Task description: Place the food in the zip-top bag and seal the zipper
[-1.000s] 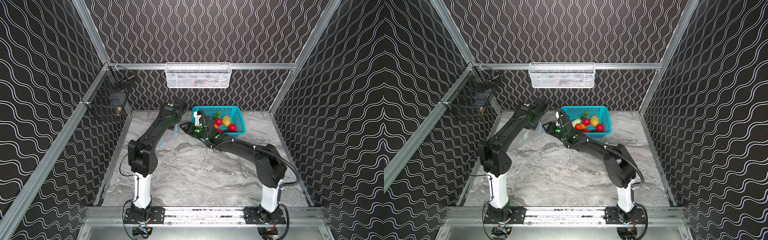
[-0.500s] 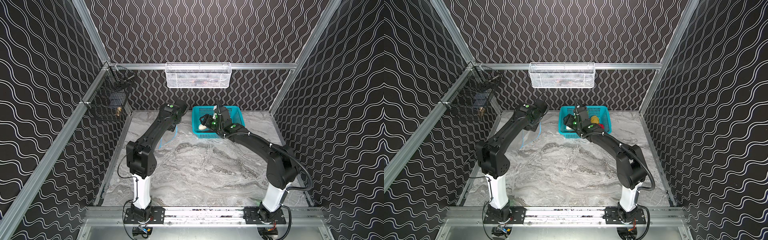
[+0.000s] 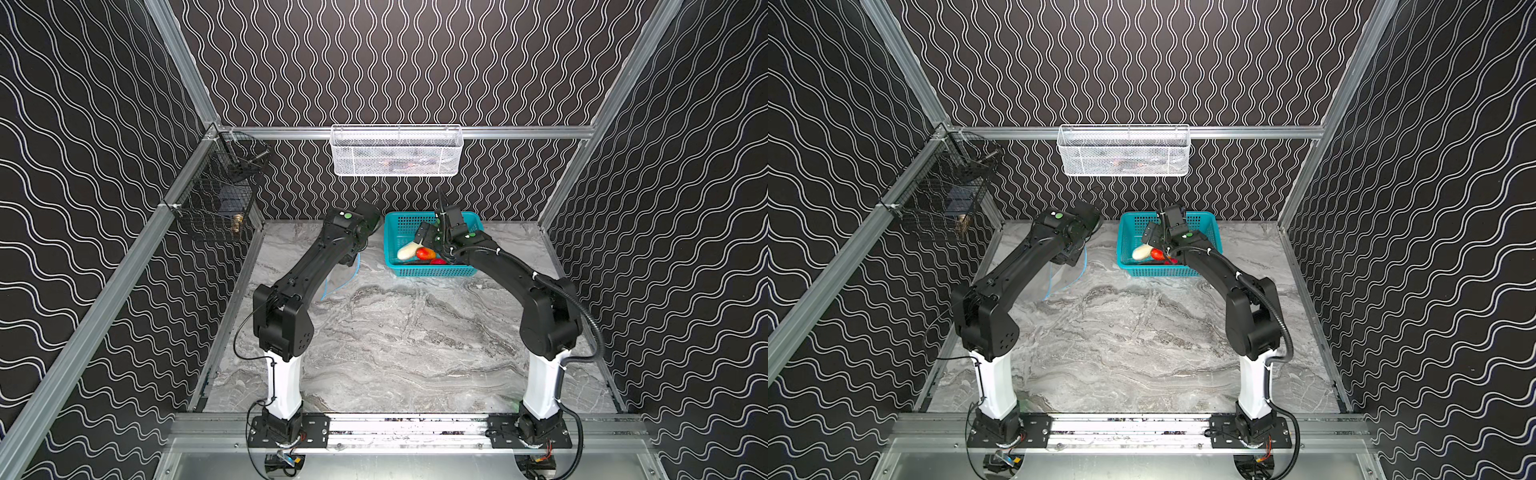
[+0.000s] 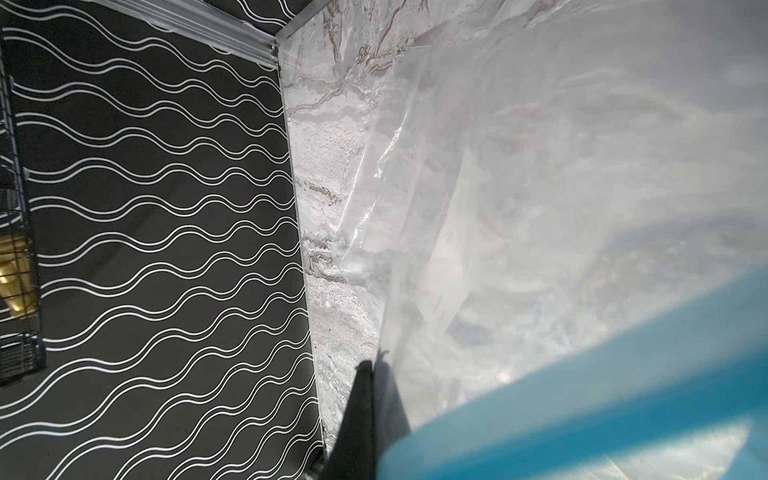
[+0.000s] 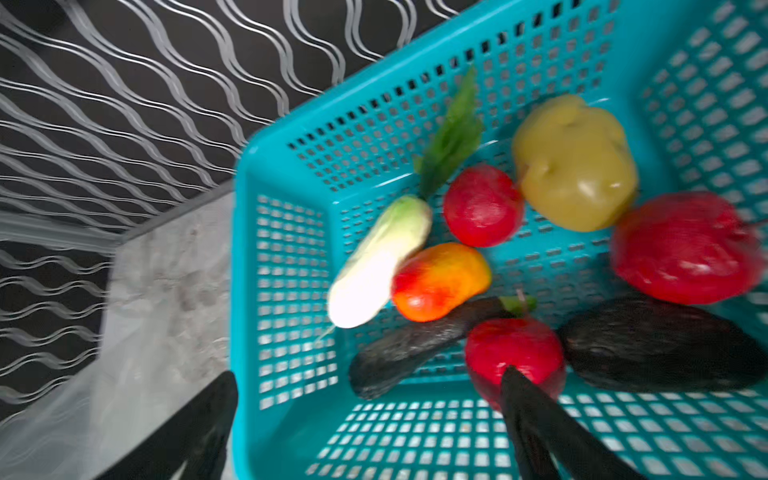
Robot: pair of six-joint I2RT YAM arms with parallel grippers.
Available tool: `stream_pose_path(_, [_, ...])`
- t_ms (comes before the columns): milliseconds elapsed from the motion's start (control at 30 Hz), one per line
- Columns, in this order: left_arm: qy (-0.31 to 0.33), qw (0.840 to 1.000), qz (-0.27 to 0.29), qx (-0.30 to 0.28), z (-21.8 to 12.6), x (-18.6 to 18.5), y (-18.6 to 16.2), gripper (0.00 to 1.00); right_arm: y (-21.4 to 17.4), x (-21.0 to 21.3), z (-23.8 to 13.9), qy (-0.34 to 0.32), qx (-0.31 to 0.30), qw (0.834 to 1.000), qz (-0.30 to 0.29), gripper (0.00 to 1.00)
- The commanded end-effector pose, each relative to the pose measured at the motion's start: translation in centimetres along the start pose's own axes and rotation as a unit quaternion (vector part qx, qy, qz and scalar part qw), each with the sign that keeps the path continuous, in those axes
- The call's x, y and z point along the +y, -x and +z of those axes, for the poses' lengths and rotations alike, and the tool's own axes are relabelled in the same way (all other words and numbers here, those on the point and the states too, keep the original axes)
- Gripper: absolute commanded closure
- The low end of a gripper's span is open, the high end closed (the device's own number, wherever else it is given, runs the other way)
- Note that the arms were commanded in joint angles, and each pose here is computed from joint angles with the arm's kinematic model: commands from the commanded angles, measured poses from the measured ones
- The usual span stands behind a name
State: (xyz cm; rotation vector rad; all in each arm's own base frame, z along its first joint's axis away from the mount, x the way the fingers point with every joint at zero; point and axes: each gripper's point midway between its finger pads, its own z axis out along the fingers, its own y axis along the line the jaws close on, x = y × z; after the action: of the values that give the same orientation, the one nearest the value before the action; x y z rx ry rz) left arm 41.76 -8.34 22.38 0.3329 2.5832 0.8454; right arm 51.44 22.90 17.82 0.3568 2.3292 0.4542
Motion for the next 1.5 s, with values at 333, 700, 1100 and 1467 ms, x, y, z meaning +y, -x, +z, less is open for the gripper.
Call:
stream_pose_path(333, [-0.012,1.000,-0.001,-0.006,-0.6,-0.7,0.0,1.00,2.2,-4.8,2.1,-0.133,-0.026,0.988,-0.080,0.01])
stream_pose_path(700, [-0.016,1.000,0.001,-0.011,-1.0,-0.8,-0.1,1.00,2.8,-6.5,4.7,-0.127,0.003,0.987,-0.094,0.01])
stream_pose_path(1100, [-0.006,1.000,0.013,-0.019,-1.6,-1.7,0.2,1.00,2.2,-6.7,8.1,-0.104,0.024,0.991,-0.077,0.02])
stream_pose_path(1467, [-0.019,1.000,0.021,-0.013,-1.6,-2.4,-0.1,1.00,1.8,-8.1,10.8,-0.118,0.031,0.990,-0.076,0.30])
